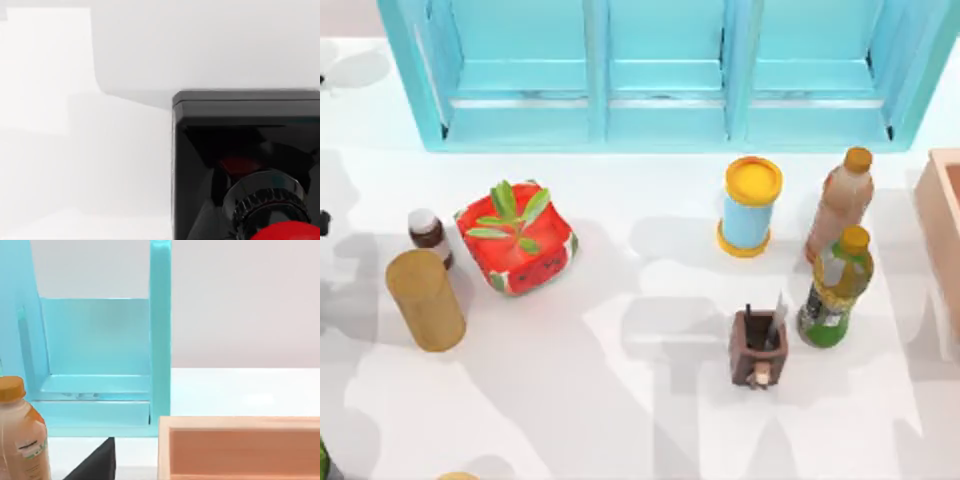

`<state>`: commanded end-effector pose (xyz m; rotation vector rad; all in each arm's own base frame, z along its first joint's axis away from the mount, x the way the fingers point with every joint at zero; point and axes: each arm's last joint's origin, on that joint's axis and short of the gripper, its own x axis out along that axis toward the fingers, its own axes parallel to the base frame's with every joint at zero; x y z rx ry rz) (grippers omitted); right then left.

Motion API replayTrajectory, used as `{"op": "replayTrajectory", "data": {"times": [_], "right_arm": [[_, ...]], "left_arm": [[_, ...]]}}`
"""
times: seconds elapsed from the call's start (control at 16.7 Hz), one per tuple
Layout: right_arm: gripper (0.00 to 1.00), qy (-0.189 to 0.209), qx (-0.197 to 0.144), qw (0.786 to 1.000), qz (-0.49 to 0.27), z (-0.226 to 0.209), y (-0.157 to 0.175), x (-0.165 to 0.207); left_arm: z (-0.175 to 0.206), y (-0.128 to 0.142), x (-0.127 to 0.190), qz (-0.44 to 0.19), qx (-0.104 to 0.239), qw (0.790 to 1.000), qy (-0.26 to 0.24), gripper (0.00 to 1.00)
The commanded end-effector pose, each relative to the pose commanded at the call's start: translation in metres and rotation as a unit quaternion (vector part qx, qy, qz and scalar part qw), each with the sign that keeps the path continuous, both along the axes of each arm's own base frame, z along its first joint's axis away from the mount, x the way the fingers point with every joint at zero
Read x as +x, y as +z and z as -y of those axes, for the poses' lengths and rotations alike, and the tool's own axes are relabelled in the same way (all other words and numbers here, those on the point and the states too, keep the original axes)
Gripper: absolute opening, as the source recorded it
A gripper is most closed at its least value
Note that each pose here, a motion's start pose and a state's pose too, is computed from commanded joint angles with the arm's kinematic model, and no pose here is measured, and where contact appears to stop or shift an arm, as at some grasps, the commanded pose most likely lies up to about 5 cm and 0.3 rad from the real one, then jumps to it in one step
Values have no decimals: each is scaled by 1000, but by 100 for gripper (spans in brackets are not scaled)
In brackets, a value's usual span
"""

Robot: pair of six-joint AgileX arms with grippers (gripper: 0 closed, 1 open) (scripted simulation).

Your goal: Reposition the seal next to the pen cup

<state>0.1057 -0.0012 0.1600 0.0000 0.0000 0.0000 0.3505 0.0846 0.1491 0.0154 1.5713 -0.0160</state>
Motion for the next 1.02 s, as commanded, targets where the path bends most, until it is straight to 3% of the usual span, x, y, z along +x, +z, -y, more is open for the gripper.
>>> {"op": "replayTrajectory", "data": {"times": [0.54,0.78,1.02], "right_arm": [[100,0,0,1000,0,0,0,0],[100,0,0,1000,0,0,0,0],[100,0,0,1000,0,0,0,0]], "left_arm": [[10,11,6,2,0,1000,2,0],[60,59,17,-4,0,1000,5,0],[120,116,6,-11,1,1000,-1,0]]}}
